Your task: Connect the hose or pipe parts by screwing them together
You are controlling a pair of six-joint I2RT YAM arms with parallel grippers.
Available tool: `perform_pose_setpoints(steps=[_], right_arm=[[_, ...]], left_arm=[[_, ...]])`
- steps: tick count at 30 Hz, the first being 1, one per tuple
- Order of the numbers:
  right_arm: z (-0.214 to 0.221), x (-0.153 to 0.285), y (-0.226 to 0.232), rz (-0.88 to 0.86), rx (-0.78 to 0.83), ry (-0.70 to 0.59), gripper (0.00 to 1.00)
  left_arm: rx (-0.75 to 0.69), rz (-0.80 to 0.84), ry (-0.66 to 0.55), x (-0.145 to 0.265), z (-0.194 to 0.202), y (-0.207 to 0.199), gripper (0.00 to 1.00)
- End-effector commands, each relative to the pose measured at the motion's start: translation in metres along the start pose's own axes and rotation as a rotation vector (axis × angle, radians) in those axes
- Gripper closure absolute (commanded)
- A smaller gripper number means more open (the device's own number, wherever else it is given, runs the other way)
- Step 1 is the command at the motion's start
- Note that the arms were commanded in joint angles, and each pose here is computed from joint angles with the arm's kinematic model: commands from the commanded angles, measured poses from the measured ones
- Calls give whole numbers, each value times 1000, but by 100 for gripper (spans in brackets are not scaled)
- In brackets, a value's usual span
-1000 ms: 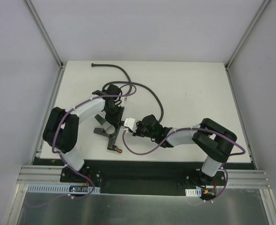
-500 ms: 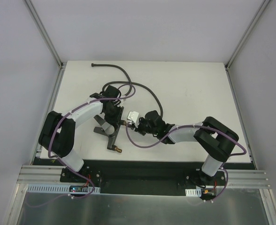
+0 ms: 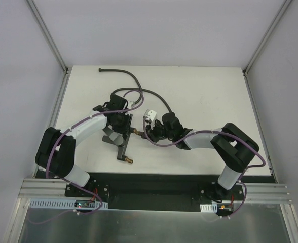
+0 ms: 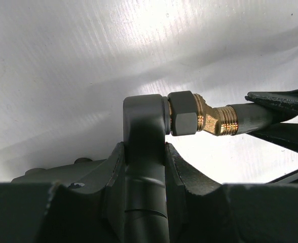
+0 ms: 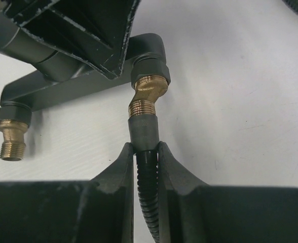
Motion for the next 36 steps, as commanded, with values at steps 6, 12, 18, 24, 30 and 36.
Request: perform_pose_setpoints(steps=[6,12,18,24,30,36], right_arm=[[-42,-4,-1,-140,-232,-230,100],[-43,-10,-3,-167,-422,-278,99],[-47,-10,-10,-181,-604,-397,99],[-48,-12,-16,-167,-720,-463,99],[-57,-9,-21,-163,-836,-522,99],[-54,-1,-27,-81,-906,-554,99]], left_arm=[[-32,287,-259,22,-28,-52,100],[-18,299,-329,22,-29,-52,100],[-7,298,-358,19,-25,-49,100],[2,312,-417,20,-25,-48,100],[1,308,-457,23,-27,-49,100],[18,279,-474,22,-31,-46,100]])
Point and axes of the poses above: each gripper's point midway between its finger pads, its own x axis back along the fingers, its own y axis along the line the jaws close on, z = x × y, the point moved 7 cm from there along x, back along the fingers, and after that the axes turned 3 degrees about x, right-handed, at the moved point
